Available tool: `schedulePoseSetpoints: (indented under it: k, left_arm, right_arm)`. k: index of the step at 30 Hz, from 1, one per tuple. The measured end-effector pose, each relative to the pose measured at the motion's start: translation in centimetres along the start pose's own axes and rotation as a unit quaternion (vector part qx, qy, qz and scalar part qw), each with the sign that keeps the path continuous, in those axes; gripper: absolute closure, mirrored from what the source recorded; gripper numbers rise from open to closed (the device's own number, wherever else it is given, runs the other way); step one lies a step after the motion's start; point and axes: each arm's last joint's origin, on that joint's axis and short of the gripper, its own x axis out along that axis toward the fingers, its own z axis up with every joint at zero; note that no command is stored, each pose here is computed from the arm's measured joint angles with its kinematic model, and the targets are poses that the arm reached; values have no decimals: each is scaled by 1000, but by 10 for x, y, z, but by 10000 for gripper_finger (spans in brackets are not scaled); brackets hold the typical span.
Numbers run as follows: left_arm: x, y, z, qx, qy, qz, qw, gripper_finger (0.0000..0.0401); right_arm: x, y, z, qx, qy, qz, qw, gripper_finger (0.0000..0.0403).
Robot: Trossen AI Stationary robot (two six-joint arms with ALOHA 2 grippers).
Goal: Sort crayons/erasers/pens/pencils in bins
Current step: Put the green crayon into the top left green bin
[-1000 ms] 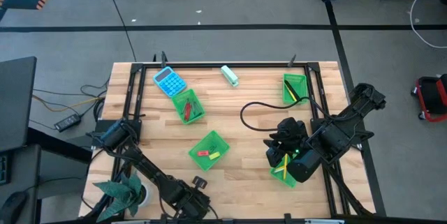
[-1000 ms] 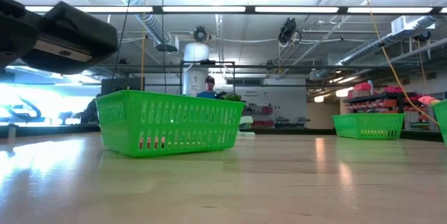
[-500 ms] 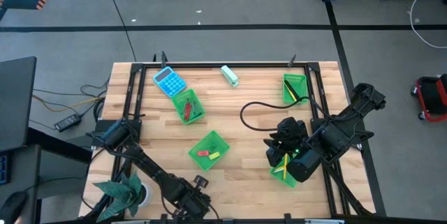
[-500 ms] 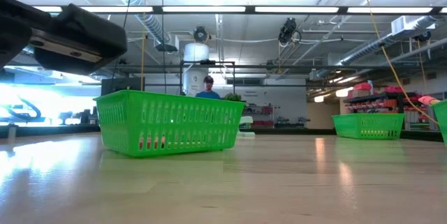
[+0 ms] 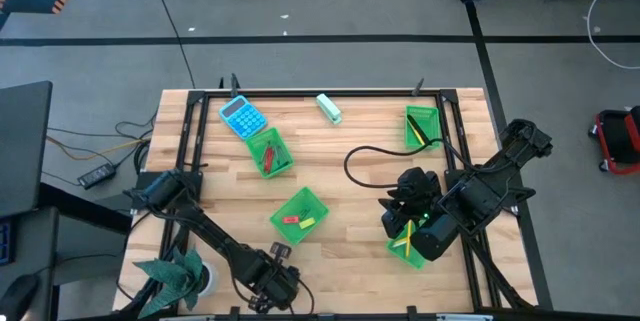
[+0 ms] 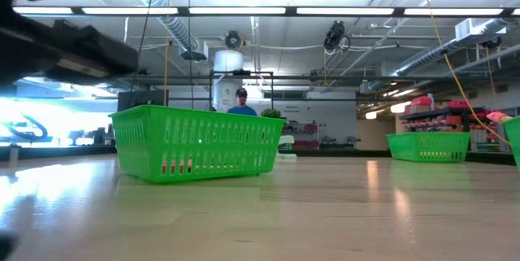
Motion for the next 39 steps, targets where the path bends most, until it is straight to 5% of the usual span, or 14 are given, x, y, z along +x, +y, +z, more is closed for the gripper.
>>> schedulePoseSetpoints:
  k: [16, 24, 39]
  left_arm:
    - [-81, 36, 3, -73, -68, 27, 995, 360]
    - [-116, 90, -8, -98, -43, 88, 990, 363]
    - [-128, 206, -35, -113, 87, 163, 976, 366]
  right_arm:
    - [0, 0, 0, -1, 0, -1, 1000, 245]
    - [0, 0, 0, -1, 0, -1, 1000, 245]
    - [0, 0, 0, -1, -5, -1, 1000, 245]
